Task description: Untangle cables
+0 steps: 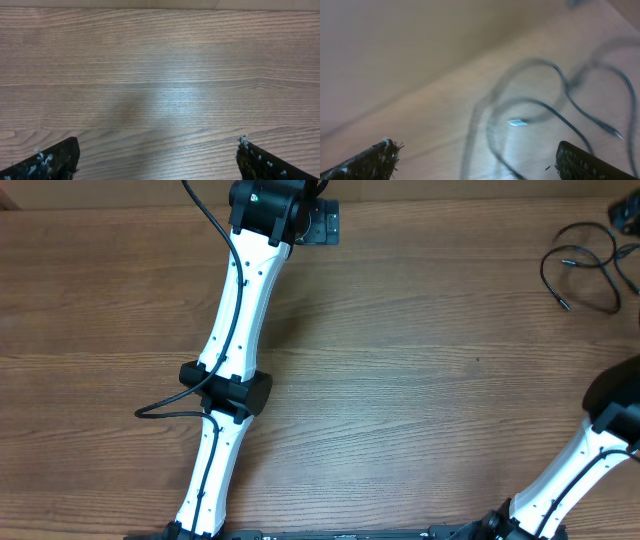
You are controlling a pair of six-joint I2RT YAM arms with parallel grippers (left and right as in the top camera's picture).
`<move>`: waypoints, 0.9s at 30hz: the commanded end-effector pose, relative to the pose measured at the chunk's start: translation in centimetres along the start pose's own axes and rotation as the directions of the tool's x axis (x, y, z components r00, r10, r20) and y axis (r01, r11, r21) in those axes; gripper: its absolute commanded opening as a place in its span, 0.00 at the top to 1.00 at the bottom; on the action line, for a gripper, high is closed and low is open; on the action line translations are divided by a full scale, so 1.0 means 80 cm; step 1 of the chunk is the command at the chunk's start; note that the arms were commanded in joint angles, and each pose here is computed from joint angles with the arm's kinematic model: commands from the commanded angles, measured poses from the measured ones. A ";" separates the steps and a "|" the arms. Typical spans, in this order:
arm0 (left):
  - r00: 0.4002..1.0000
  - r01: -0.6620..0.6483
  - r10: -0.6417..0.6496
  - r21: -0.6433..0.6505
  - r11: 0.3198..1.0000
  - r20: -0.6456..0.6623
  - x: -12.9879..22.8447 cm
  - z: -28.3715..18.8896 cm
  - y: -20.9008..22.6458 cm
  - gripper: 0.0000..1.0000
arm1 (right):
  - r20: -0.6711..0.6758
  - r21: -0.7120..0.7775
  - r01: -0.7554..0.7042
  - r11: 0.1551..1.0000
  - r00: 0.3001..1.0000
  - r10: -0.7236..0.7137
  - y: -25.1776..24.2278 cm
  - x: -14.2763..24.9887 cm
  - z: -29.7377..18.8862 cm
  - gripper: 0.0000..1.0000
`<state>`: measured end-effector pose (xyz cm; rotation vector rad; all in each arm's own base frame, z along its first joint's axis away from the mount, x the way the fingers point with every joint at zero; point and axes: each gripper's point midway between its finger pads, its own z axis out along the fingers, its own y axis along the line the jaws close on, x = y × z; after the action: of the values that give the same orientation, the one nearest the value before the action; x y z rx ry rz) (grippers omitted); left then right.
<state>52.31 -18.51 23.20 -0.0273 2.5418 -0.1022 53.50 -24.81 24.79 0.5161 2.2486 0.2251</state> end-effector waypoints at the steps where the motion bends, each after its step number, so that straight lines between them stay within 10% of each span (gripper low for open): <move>1: 0.998 -0.014 0.013 0.018 1.000 0.068 -0.017 -0.033 -0.004 0.00 | 0.169 -0.183 0.195 0.964 0.972 -0.164 0.139 -0.048 -0.095 0.00; 12: 0.920 0.058 -0.081 0.072 0.996 0.383 -0.099 -0.197 0.057 0.00 | 0.385 -0.445 0.574 0.688 0.816 -0.432 0.360 0.006 -0.266 0.03; 18: 0.916 0.125 -0.124 0.021 0.992 0.381 -0.084 -0.247 0.118 0.00 | 0.555 -0.351 0.678 0.646 0.706 -0.440 0.370 0.029 -0.356 0.00; 24: 0.949 0.084 -0.071 -0.029 0.996 0.308 -0.062 -0.239 0.134 0.00 | 0.685 -0.130 0.869 0.478 0.427 -0.590 0.345 0.115 -0.363 0.11; 27: 0.951 0.070 -0.058 -0.028 0.997 0.303 -0.060 -0.239 0.130 0.00 | 0.738 -0.154 0.829 0.538 0.458 -0.495 0.335 0.138 -0.350 0.09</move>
<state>45.21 -6.01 41.48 -0.1908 2.2173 -0.0843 32.45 4.63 50.09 -0.6345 1.3840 0.1075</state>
